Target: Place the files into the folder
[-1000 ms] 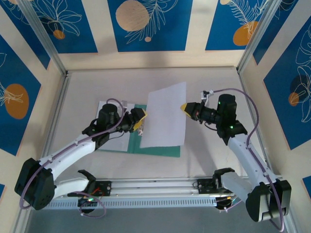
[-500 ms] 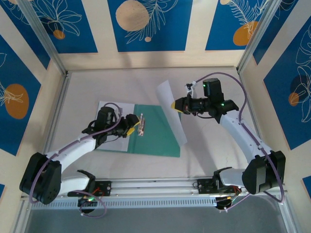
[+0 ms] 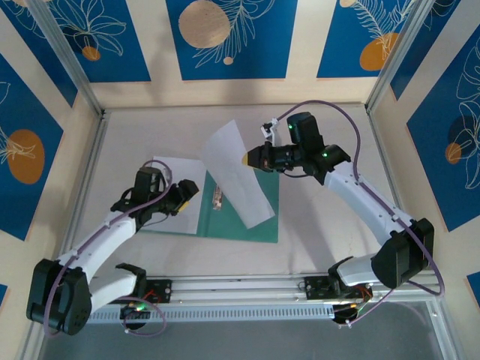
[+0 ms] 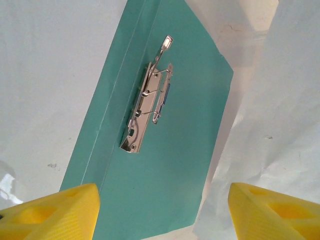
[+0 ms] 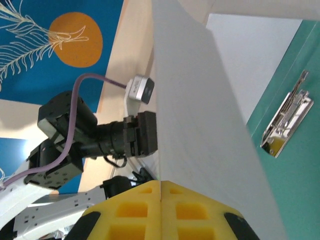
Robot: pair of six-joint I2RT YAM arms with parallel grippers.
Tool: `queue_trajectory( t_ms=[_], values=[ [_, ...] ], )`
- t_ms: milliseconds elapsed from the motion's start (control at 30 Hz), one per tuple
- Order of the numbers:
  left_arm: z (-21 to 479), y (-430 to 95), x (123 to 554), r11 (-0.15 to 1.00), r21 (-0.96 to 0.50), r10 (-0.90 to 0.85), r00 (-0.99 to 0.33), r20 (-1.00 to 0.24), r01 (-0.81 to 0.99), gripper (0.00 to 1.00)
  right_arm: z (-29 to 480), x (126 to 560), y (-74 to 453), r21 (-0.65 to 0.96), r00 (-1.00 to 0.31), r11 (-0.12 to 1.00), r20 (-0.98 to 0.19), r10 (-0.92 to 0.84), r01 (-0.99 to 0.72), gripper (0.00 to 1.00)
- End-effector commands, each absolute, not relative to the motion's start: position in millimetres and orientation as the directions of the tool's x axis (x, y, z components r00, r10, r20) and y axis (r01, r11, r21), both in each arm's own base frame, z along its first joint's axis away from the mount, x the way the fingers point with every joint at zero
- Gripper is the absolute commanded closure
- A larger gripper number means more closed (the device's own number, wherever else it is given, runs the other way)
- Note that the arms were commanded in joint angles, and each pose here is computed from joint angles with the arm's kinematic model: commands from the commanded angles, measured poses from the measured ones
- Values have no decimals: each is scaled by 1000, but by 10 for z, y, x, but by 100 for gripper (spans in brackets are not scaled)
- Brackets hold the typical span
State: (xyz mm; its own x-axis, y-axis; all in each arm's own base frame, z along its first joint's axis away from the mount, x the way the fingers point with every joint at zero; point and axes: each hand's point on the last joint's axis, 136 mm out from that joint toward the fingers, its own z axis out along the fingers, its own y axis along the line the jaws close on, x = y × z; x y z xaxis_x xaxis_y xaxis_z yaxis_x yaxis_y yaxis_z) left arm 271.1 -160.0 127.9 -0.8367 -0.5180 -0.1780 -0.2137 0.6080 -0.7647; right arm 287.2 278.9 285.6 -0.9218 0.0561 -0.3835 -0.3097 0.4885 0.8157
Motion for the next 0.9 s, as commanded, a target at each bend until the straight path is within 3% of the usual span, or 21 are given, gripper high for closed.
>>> queue_trajectory(
  t_ms=[0, 333, 867],
  values=[
    [1211, -1487, 2658, 637, -736, -519, -834, -188, -230, 31, 2602, 3023, 2787, 821, -930, 520, -345, 122, -237, 100],
    [1123, -1448, 2622, 629, -736, -526, -834, -167, -249, 32, 1427, 3262, 2450, 717, -933, 695, -282, 226, -49, 100],
    [1093, -1469, 2619, 607, -753, -530, -836, -143, -255, 32, 1049, 3195, 2083, 633, -893, 774, -330, 306, 31, 100]
  ],
)
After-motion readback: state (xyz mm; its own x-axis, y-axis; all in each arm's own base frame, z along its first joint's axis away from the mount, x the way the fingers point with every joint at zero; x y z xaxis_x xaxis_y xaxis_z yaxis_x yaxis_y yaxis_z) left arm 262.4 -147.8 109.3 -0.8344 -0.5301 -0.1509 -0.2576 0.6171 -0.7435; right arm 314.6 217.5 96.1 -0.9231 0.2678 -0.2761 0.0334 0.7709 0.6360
